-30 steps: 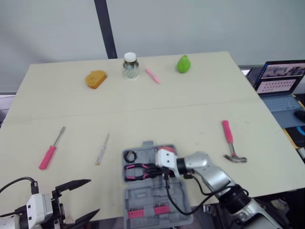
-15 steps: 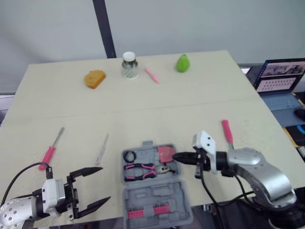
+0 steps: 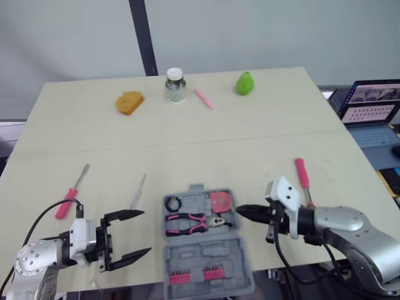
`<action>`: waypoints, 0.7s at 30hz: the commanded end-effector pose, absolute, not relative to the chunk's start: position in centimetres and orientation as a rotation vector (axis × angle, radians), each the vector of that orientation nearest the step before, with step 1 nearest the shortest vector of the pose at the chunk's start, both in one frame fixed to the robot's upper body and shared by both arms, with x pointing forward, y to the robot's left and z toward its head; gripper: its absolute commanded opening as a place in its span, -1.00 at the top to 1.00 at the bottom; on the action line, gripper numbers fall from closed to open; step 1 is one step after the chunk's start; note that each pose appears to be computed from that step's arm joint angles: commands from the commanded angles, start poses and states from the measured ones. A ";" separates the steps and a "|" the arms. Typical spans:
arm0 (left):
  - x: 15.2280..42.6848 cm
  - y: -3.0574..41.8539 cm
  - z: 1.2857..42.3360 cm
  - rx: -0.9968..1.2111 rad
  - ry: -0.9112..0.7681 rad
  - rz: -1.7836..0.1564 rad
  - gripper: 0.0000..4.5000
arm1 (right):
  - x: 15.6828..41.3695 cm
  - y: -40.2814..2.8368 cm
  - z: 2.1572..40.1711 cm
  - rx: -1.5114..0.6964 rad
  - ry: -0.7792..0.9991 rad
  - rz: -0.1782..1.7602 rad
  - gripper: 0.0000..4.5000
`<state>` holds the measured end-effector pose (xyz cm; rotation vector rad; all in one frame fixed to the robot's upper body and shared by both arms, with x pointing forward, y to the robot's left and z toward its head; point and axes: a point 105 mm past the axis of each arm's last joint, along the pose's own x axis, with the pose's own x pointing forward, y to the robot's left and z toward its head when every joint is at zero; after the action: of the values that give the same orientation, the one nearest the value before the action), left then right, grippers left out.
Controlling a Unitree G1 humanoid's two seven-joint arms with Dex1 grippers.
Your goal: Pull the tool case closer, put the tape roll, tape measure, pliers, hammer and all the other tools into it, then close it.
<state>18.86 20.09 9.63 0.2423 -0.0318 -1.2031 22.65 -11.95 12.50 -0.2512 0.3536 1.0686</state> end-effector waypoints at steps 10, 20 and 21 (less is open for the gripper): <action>18.7 20.0 9.6 0.256 -0.034 -1.224 -1.00 | 22.5 -11.7 13.5 -0.274 0.306 1.078 0.98; 18.4 20.2 9.6 0.258 -0.029 -1.221 -1.00 | 22.5 -12.0 13.5 -0.270 0.312 1.071 0.98; 18.4 20.2 9.7 0.259 -0.029 -1.221 -1.00 | 22.5 -12.0 13.5 -0.271 0.311 1.070 0.98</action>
<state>18.58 19.86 9.31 0.2348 -0.0222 -1.2237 22.56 -12.06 12.68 -0.2520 0.3490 1.0694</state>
